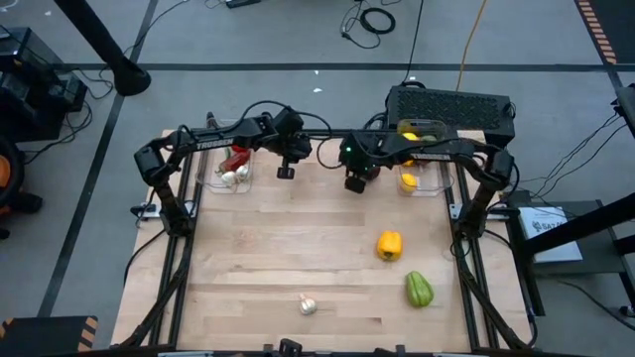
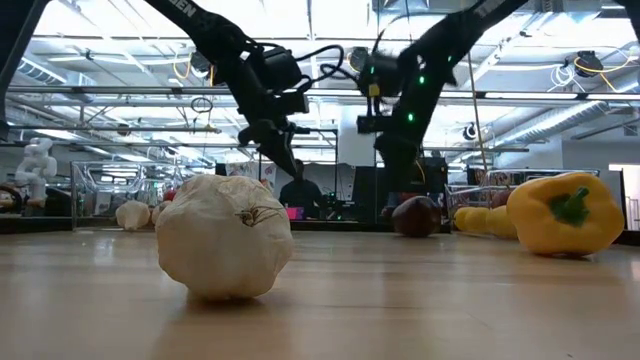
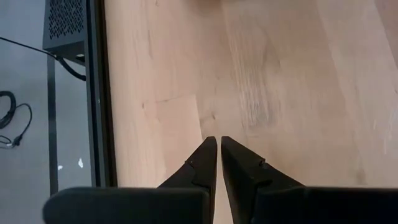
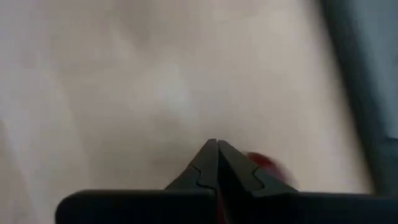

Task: Sort produce into baskets
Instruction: Put the apple into the right transparent bin

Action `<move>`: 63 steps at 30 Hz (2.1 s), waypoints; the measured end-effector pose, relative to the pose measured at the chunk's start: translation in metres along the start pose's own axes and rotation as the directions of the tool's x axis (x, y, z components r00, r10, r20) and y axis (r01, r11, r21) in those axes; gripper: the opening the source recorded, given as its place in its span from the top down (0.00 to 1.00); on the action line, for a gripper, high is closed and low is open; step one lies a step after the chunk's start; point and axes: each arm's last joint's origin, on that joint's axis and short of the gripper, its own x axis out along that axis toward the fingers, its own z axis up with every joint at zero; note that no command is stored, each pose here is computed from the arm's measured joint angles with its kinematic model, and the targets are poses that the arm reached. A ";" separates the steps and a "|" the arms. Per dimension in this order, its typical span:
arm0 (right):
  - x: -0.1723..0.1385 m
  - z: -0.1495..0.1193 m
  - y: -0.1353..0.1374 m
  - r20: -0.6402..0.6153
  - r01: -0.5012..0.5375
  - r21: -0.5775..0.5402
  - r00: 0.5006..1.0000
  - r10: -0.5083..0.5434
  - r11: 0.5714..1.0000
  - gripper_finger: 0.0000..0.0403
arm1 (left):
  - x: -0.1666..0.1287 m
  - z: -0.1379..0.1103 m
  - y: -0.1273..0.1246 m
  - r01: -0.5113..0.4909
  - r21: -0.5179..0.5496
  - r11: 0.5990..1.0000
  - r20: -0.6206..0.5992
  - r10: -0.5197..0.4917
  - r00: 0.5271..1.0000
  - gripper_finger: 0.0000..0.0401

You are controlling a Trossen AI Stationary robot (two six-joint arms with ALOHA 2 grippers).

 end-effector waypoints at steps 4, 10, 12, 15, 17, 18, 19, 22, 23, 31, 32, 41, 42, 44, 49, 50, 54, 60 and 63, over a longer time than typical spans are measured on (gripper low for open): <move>-0.012 0.003 -0.019 0.027 0.242 0.062 0.969 -0.244 0.968 1.00 | 0.000 0.002 0.002 -0.019 0.005 1.000 0.024 0.019 1.000 0.92; 0.011 -0.014 -0.059 -0.088 0.222 0.183 0.974 -0.209 0.958 1.00 | 0.001 0.009 -0.002 -0.028 0.040 0.999 0.053 0.026 0.998 0.92; 0.019 -0.018 -0.061 -0.121 0.204 0.184 0.975 -0.184 0.961 1.00 | 0.001 0.011 -0.003 -0.030 0.049 0.998 0.059 0.027 0.998 0.92; 0.026 -0.021 -0.060 -0.148 0.194 0.178 0.975 -0.168 0.965 1.00 | 0.001 0.013 -0.001 -0.049 0.054 0.997 0.080 0.045 0.996 0.92; 0.026 -0.021 -0.057 -0.153 0.161 0.175 0.979 -0.134 0.971 1.00 | 0.001 0.014 -0.001 -0.056 0.055 0.997 0.087 0.051 0.995 0.92; 0.026 -0.020 -0.054 -0.151 0.145 0.174 0.981 -0.119 0.974 1.00 | 0.001 0.014 -0.001 -0.056 0.056 0.997 0.087 0.051 0.995 0.92; 0.025 -0.020 -0.050 -0.154 0.141 0.175 0.981 -0.114 0.975 1.00 | 0.001 0.014 -0.001 -0.056 0.056 0.997 0.087 0.051 0.995 0.92; 0.021 -0.024 -0.041 -0.213 0.124 0.175 0.973 -0.085 0.977 1.00 | 0.001 0.014 -0.001 -0.053 0.056 0.997 0.089 0.047 0.995 0.92; 0.020 -0.025 -0.036 -0.228 0.120 0.177 0.970 -0.078 0.977 1.00 | 0.001 0.014 -0.001 -0.043 0.056 0.997 0.097 0.037 0.995 0.92; 0.010 -0.025 0.011 -0.282 0.063 0.162 0.959 -0.015 0.985 1.00 | 0.021 0.018 -0.009 0.035 0.118 0.992 0.150 -0.053 0.987 0.92; 0.007 -0.024 0.016 -0.271 0.065 0.158 0.962 -0.020 0.985 1.00 | 0.025 0.019 -0.011 0.044 0.133 0.990 0.145 -0.063 0.987 0.92; -0.041 -0.027 0.046 -0.202 0.150 0.141 0.972 -0.120 0.979 1.00 | 0.063 0.026 -0.029 0.062 0.258 0.964 0.149 -0.103 0.983 0.92; -0.046 -0.030 0.053 -0.181 0.148 0.127 0.976 -0.124 0.981 1.00 | 0.066 0.028 -0.031 0.058 0.266 0.962 0.156 -0.103 0.982 0.92; -0.055 -0.038 0.067 -0.116 0.140 0.121 0.985 -0.126 0.983 1.00 | 0.070 0.034 -0.033 0.030 0.281 0.959 0.189 -0.086 0.978 0.92; -0.065 -0.081 0.096 0.012 0.155 0.230 0.987 -0.162 0.961 1.00 | 0.069 0.048 -0.043 -0.003 0.315 0.949 0.240 -0.076 0.968 0.92; -0.066 -0.089 0.100 0.043 0.151 0.260 0.985 -0.168 0.954 1.00 | 0.070 0.050 -0.046 -0.005 0.320 0.947 0.244 -0.077 0.967 0.92; -0.063 -0.114 0.117 0.191 0.068 0.348 0.971 -0.142 0.935 1.00 | 0.069 0.057 -0.050 -0.030 0.336 0.941 0.273 -0.067 0.960 0.92; -0.048 -0.128 0.126 0.249 0.026 0.498 0.953 -0.171 0.867 0.94 | 0.068 0.064 -0.051 -0.094 0.361 0.928 0.313 -0.025 0.949 0.92; -0.044 -0.129 0.130 0.259 0.041 0.525 0.944 -0.205 0.850 0.88 | 0.068 0.065 -0.050 -0.110 0.359 0.927 0.325 -0.014 0.946 0.92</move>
